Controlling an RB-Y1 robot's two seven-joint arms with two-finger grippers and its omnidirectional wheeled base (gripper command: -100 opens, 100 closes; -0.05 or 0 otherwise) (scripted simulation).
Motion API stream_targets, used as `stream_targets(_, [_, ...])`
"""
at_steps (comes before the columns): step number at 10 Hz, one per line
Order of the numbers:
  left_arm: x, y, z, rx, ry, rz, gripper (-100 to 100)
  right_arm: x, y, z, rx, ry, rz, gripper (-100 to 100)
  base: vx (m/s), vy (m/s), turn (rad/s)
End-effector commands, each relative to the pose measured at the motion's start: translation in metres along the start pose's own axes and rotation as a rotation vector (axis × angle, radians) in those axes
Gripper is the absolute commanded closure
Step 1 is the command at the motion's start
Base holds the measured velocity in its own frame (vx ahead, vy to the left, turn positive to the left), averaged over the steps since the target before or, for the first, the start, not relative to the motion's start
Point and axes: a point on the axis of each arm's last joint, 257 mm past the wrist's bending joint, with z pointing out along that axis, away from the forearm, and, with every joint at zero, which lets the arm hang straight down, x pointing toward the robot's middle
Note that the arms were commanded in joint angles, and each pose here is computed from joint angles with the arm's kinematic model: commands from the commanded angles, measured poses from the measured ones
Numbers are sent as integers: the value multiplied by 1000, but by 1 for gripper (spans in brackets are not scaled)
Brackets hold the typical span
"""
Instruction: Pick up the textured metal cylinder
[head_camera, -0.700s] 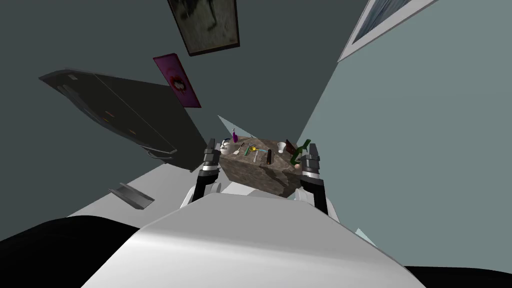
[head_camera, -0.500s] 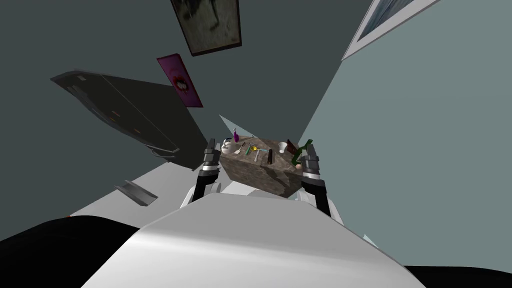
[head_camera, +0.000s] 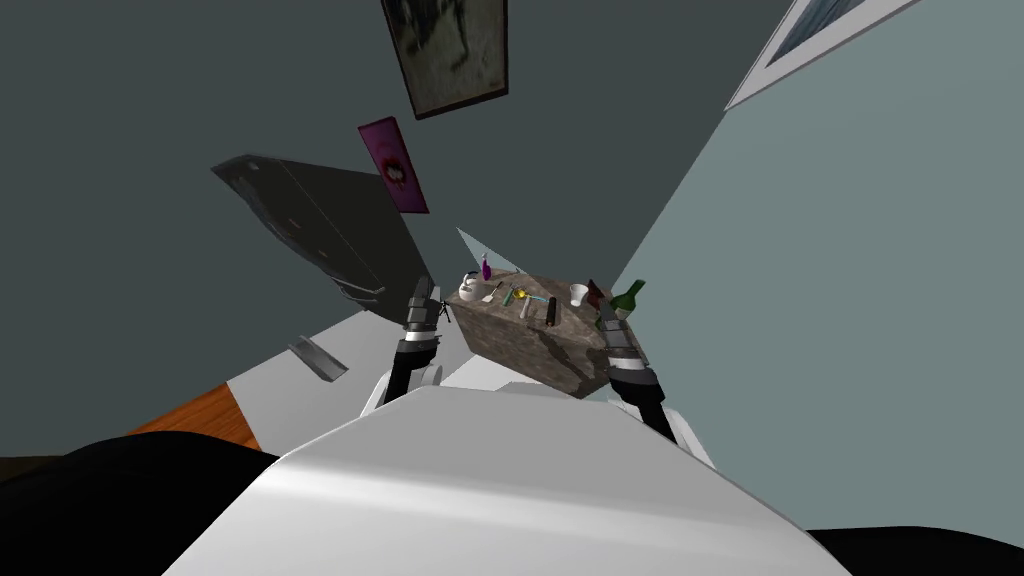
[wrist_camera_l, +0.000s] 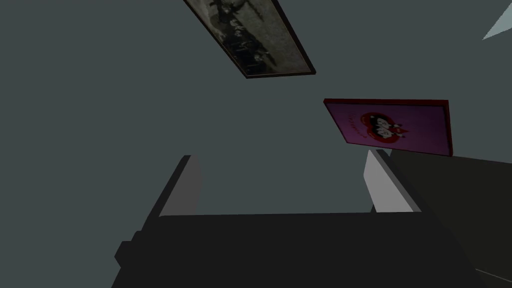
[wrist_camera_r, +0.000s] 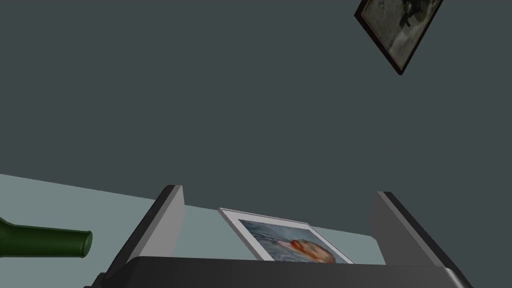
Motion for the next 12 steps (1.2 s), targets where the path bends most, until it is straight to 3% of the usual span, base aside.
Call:
stream_targets(1, [0,0,0,0,0,0,0,5,-1,-5,1,38,-40,-100,-52,41,37])
stream_targets(7, [0,0,0,0,0,0,0,47,-10,-57,15,314,-355,-100,-70,58,230])
stream_targets(9, [0,0,0,0,0,0,0,58,-17,-78,25,401,-436,-100,-40,61,172])
stream_targets(10, [0,0,0,0,0,0,0,59,-18,-80,29,408,-443,-100,-23,48,123])
stream_targets(11, [0,0,0,0,0,0,0,66,-21,-95,25,473,-508,-100,-34,57,247])
stream_targets(12, [0,0,0,0,0,0,0,67,-23,-98,29,481,-513,-100,-32,41,120])
